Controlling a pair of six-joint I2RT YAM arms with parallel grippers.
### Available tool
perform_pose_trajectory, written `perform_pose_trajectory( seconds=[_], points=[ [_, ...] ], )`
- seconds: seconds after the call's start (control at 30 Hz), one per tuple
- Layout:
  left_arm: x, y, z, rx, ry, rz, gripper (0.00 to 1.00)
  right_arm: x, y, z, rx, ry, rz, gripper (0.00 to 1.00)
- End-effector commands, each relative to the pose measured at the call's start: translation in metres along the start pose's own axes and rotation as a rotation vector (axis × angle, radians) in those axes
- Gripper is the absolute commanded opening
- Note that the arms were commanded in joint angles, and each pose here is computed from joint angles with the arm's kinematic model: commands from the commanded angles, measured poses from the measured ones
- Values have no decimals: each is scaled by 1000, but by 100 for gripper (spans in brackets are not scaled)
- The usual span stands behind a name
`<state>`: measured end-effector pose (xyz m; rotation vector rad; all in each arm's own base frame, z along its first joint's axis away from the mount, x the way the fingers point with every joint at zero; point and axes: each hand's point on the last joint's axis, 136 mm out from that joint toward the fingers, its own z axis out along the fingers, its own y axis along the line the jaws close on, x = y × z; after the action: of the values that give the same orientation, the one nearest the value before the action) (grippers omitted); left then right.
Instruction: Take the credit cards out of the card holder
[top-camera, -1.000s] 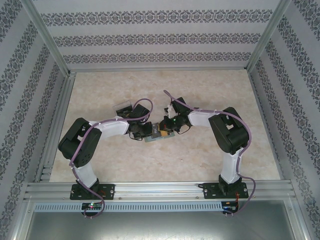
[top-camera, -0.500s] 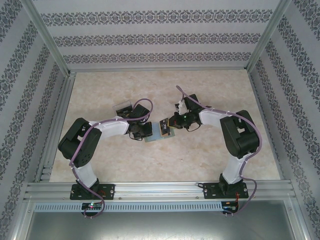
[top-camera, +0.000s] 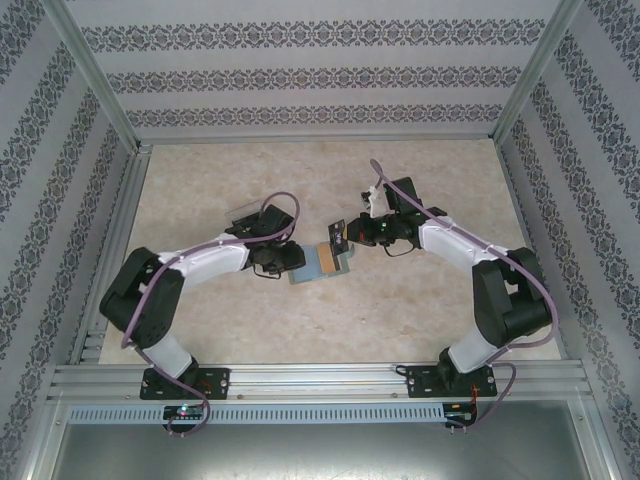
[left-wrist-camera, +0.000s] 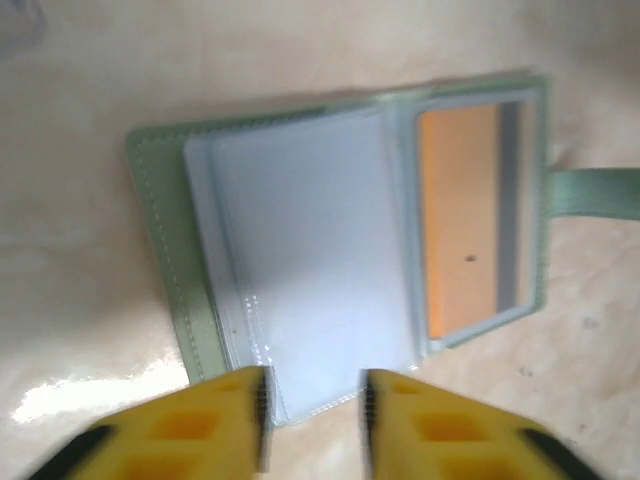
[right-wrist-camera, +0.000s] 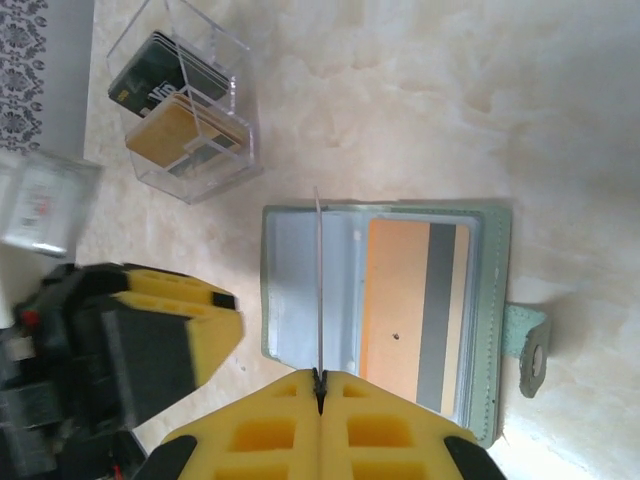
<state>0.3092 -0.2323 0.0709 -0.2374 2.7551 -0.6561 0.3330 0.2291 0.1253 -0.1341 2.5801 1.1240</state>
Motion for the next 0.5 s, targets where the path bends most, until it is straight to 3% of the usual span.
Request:
perform_pose_trajectory(
  seconds=[0.0,0.17,0.33,0.47],
  points=[
    [-28,-2,-48,-34,-142,-20,58,-11,24,-10,37,-34,-138,0],
    [-48,26,-119,-129,-329,-97,97,-28,54,-1,62,-55,-288,0],
    [-57,66,-185,-195,-490,-215,99,-47,92,20,55,-72,-463,0],
    [-55,88,-226,-215,-604,-249,99,-57,126,41,107,-104,-740,0]
  ],
)
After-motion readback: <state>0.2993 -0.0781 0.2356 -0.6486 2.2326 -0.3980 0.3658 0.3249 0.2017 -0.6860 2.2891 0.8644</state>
